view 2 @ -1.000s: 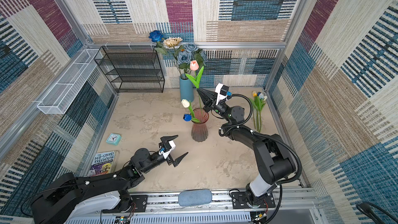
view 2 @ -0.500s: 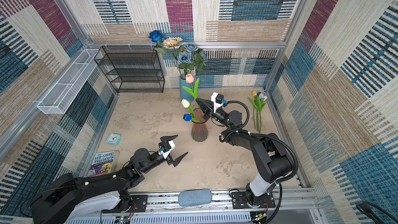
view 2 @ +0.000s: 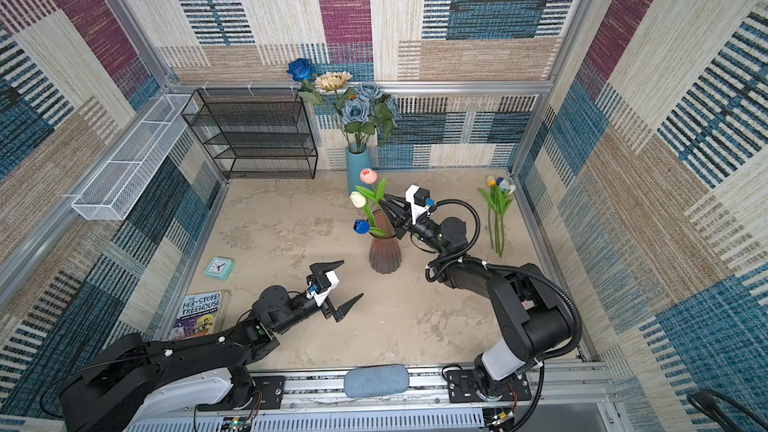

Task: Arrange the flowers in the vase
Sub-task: 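Lower the pink tulip's stem into the pink vase with the right gripper, then open the right gripper and withdraw it toward the tulips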

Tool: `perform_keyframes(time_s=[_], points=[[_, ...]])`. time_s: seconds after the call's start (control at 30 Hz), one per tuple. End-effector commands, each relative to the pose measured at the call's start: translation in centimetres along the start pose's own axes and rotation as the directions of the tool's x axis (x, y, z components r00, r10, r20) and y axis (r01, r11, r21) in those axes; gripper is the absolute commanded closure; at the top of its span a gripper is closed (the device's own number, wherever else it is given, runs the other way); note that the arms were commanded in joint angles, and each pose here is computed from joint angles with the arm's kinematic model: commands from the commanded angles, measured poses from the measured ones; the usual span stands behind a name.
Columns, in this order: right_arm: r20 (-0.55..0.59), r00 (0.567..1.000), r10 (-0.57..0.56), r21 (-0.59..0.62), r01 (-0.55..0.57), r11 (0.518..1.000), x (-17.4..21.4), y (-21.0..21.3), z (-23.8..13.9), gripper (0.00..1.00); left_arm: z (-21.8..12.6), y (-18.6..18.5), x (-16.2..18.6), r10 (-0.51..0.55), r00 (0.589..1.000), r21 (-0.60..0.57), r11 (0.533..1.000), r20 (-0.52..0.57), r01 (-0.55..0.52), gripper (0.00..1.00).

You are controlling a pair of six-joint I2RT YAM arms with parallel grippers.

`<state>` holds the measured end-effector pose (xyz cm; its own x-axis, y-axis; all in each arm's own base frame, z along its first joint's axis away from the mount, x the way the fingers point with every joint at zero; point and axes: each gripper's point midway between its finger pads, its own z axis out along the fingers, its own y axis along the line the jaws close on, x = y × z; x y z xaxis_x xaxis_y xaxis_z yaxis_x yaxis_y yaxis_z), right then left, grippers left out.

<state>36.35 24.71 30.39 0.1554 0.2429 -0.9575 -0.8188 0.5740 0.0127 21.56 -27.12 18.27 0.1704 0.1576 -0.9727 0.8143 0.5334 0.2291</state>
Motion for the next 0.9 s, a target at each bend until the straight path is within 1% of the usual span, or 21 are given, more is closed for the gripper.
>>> perform_keyframes(time_s=[0.0, 0.03, 0.13, 0.23, 0.3, 0.4, 0.47, 0.53, 0.6, 0.63, 0.7, 0.73, 0.8, 0.87], points=[[-0.024, 0.999, -0.024, 0.024, 0.024, 0.999, 0.3, -0.4, 0.0, 0.64, 0.1, 0.1, -0.9, 0.011, 1.0, 0.001, 1.0, 0.028, -0.011, 0.0], [-0.025, 0.999, -0.028, 0.027, 0.028, 0.999, 0.3, -0.4, -0.1, 0.59, 0.1, 0.1, -0.9, 0.012, 1.0, 0.001, 1.0, 0.027, -0.012, 0.0], [-0.01, 0.999, -0.046, 0.041, 0.047, 0.998, -0.5, -0.1, -0.8, 0.52, 0.1, 0.1, -0.9, 0.012, 1.0, 0.004, 1.0, 0.027, -0.012, 0.0], [0.023, 0.998, -0.061, 0.088, 0.059, 0.994, -2.2, -0.1, -1.8, 0.45, 0.1, 0.1, -0.9, 0.014, 1.0, 0.002, 1.0, 0.024, -0.014, 0.0], [0.053, 0.995, -0.08, 0.13, 0.073, 0.989, -4.0, -0.2, -2.5, 0.41, 0.1, 0.1, -0.9, 0.012, 1.0, 0.003, 1.0, 0.025, -0.012, 0.0], [0.063, 0.993, -0.097, 0.216, 0.081, 0.973, -6.0, -1.1, -3.1, 0.39, 0.1, 0.1, -1.0, 0.011, 0.999, 0.005, 1.0, 0.031, -0.012, 0.0], [0.076, 0.99, -0.122, 0.28, 0.096, 0.955, -7.4, -1.7, -3.8, 0.35, 0.0, 0.0, -1.0, 0.008, 0.999, 0.006, 1.0, 0.034, -0.008, 0.0], [0.079, 0.986, -0.144, 0.35, 0.108, 0.931, -8.6, -2.5, -4.5, 0.34, -0.1, 0.1, -1.1, 0.006, 0.999, 0.003, 1.0, 0.035, -0.006, 0.0], [0.08, 0.983, -0.166, 0.446, 0.113, 0.888, -9.6, -3.9, -5.6, 0.31, -0.1, 0.1, -1.2, 0.006, 0.999, 0.0, 1.0, 0.036, -0.006, 0.0], [0.07, 0.984, -0.165, 0.501, 0.108, 0.858, -9.8, -5.1, -6.3, 0.31, -0.1, 0.1, -1.1, 0.008, 0.999, -0.001, 1.0, 0.036, -0.008, 0.0], [0.051, 0.989, -0.136, 0.585, 0.081, 0.807, -9.9, -7.8, -7.8, 0.35, -0.1, 0.1, -1.1, 0.007, 0.999, 0.0, 1.0, 0.035, -0.007, 0.0], [0.039, 0.994, -0.103, 0.619, 0.057, 0.783, -9.8, -9.6, -8.6, 0.37, -0.1, 0.1, -1.1, 0.006, 0.999, 0.0, 1.0, 0.036, -0.006, 0.0], [-0.001, 1.0, 0.024, 0.704, -0.016, 0.71, -8.3, -14.1, -10.6, 0.37, -0.1, 0.0, -1.2, 0.001, 0.999, 0.005, 1.0, 0.038, -0.001, 0.0], [-0.052, 0.986, 0.159, 0.797, -0.055, 0.601, -6.1, -19.0, -13.5, 0.39, -0.1, 0.0, -1.2, -0.002, 0.999, 0.006, 1.0, 0.039, 0.001, 0.0]])
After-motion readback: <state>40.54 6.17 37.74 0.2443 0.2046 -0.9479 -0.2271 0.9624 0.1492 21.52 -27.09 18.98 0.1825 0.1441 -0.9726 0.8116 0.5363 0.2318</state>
